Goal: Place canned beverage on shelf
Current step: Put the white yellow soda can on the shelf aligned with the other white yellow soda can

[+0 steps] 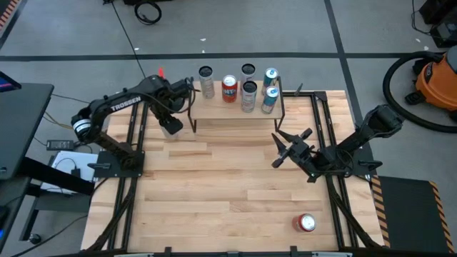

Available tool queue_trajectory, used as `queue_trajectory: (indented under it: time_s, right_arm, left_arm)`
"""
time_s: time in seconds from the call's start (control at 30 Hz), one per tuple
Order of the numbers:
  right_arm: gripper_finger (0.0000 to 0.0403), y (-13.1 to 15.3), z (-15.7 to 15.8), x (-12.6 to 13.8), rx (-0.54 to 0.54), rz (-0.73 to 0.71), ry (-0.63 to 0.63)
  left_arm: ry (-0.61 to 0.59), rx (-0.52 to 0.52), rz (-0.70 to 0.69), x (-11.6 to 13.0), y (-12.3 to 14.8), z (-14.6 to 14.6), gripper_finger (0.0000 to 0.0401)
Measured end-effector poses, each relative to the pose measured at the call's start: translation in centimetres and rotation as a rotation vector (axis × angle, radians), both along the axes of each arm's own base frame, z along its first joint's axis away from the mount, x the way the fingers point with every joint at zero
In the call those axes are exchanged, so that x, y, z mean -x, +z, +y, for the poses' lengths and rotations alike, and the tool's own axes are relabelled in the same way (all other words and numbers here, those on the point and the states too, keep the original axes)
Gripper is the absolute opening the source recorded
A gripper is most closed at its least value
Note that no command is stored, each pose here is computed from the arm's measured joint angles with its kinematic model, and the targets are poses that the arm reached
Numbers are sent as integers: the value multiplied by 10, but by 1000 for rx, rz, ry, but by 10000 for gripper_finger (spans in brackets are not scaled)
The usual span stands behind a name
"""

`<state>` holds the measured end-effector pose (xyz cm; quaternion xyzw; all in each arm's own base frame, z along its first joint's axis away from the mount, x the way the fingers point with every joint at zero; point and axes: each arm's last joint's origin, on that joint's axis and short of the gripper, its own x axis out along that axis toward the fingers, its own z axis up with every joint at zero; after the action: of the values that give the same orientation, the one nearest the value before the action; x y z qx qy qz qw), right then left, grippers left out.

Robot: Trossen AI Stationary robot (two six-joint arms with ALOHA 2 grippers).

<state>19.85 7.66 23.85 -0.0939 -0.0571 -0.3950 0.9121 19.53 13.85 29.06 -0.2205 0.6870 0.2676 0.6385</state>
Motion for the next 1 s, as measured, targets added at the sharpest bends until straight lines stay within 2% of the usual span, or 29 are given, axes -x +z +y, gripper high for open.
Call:
queue_trajectory:
  time_s: [0.2,0.43,1.0]
  right_arm:
    - [106,0,-1,-1,5,-6,7]
    - [106,0,-1,-1,7,-4,7]
    - [106,0,-1,-1,7,-4,7]
  left_arm:
    - [-27,8,18,-2,12,-10,260]
    - [-63,-29,-42,-11,37,-23,266]
    - [-127,-125,-299,-27,104,-52,258]
